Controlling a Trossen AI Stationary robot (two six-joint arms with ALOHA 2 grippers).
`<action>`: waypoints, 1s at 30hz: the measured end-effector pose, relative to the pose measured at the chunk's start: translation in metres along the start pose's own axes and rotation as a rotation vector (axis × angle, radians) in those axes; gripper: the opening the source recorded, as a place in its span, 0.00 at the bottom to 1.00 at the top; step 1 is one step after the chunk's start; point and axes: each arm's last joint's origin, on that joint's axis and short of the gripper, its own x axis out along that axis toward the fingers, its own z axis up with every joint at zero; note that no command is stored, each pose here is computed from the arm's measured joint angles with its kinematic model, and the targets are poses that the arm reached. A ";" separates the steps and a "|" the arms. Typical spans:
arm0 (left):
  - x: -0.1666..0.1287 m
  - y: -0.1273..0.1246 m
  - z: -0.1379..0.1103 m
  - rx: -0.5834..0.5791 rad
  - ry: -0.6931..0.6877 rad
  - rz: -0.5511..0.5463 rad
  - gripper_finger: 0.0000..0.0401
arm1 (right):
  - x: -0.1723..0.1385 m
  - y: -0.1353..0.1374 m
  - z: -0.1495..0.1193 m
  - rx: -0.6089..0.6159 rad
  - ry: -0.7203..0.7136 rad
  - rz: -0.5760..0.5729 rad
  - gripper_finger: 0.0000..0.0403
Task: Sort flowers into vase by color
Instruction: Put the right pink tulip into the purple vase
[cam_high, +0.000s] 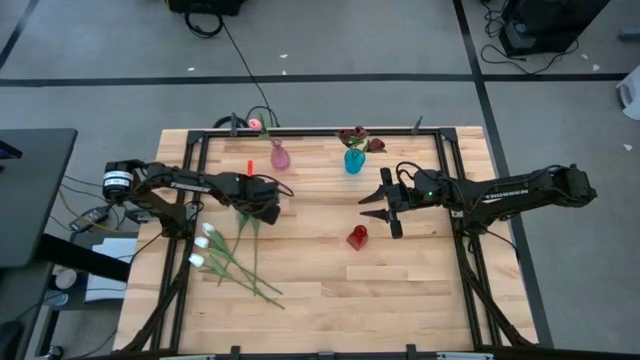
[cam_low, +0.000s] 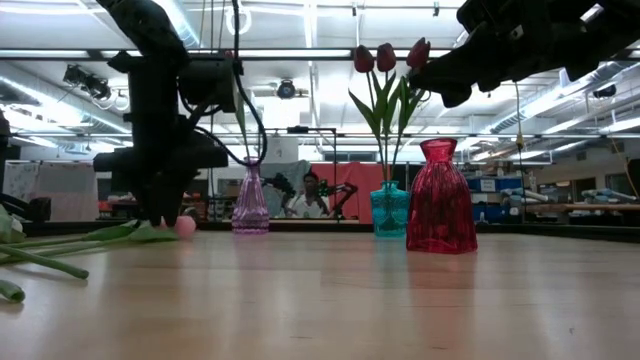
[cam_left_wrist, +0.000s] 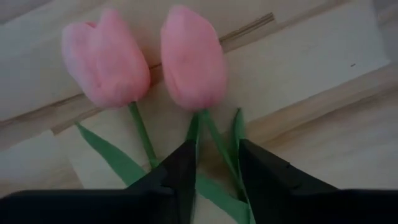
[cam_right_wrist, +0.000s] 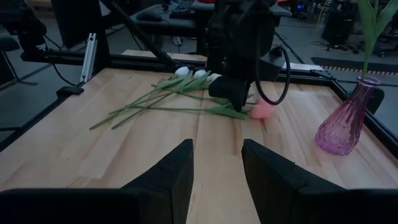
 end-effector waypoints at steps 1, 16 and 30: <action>0.000 0.000 0.001 -0.004 -0.002 -0.007 0.33 | 0.000 0.000 0.000 0.000 0.000 0.000 0.37; 0.021 0.011 -0.001 -0.019 -0.026 -0.051 0.24 | 0.000 0.000 0.000 0.000 0.002 0.000 0.37; -0.106 -0.067 0.042 0.403 -0.531 -0.289 0.04 | 0.000 0.000 -0.001 0.001 0.006 0.000 0.37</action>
